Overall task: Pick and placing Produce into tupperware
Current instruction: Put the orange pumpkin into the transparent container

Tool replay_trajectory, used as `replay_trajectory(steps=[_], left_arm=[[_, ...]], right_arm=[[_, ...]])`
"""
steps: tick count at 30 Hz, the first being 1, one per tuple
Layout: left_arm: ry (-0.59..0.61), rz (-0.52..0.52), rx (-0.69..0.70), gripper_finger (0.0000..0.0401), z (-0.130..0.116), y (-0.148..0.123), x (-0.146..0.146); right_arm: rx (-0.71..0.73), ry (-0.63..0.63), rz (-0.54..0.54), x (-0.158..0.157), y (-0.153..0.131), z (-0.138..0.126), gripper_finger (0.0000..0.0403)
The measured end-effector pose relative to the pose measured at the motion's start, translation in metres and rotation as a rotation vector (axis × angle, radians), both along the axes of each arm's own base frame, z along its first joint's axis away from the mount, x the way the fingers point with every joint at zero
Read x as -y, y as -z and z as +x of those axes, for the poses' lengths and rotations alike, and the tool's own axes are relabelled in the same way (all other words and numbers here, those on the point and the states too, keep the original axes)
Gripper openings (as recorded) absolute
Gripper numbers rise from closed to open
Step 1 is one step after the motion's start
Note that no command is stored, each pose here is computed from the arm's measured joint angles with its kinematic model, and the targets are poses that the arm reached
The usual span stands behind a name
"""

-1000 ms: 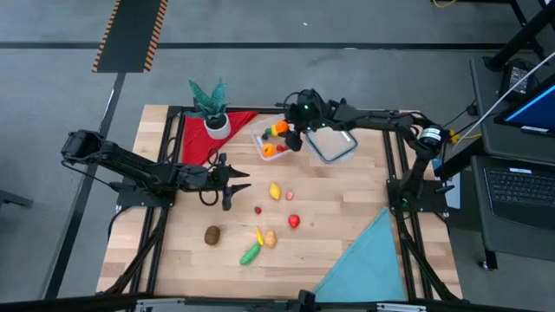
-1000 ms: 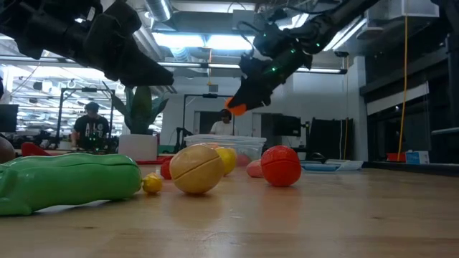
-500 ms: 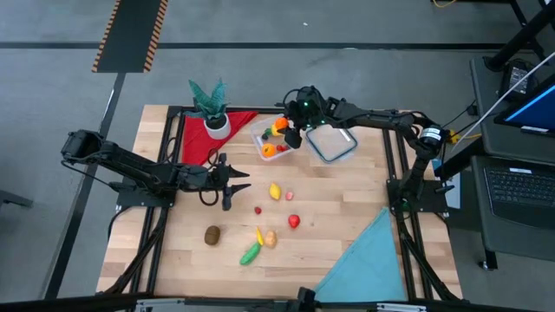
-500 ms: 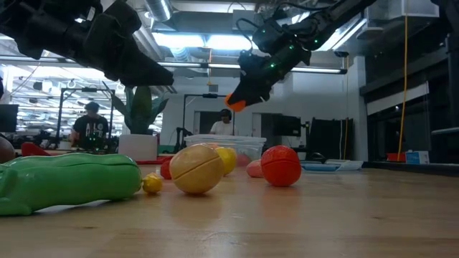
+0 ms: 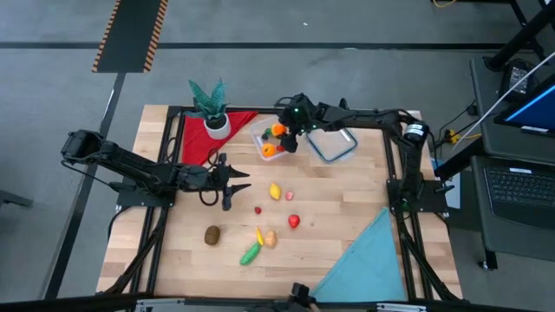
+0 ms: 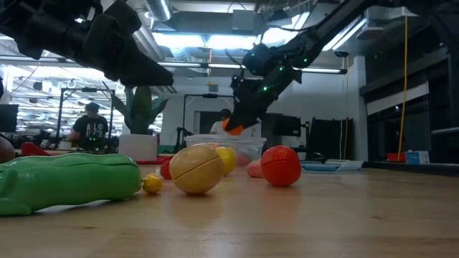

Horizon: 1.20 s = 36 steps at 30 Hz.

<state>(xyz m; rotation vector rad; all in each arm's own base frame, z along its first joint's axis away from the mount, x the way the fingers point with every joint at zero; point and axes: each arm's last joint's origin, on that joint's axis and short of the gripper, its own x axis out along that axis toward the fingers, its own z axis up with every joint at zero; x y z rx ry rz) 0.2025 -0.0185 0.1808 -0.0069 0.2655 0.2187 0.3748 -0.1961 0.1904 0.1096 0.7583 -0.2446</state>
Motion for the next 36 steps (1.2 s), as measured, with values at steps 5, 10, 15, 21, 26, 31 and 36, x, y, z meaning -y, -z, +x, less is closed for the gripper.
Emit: replay_trajectory(steps=[5, 10, 15, 21, 26, 31, 36], left_arm=[[0.0, 0.001, -0.009, 0.0141, 0.0, 0.001, 0.0], [0.0, 0.001, -0.009, 0.0141, 0.0, 0.001, 0.0], [0.0, 0.002, -0.011, 0.0141, 0.0, 0.001, 0.0], [0.0, 0.002, -0.016, 0.0141, 0.0, 0.002, 0.0], [0.0, 0.003, -0.016, 0.0141, 0.0, 0.002, 0.0], [0.0, 0.003, -0.016, 0.0141, 0.0, 0.002, 0.0], [0.0, 0.003, -0.017, 0.0141, 0.0, 0.002, 0.0]], right_arm=[[-0.038, 0.001, 0.022, 0.005, 0.001, 0.009, 0.0246], [-0.069, 0.01, 0.049, 0.007, 0.005, 0.013, 0.0246], [-0.111, 0.013, 0.075, 0.007, 0.02, 0.014, 0.0246], [-0.152, 0.012, 0.099, 0.007, 0.034, 0.015, 0.0246], [-0.145, 0.013, 0.096, 0.008, 0.032, 0.015, 0.0246], [-0.142, 0.011, 0.092, 0.008, 0.031, 0.015, 0.0265], [-0.142, 0.01, 0.091, 0.008, 0.031, 0.015, 0.0303]])
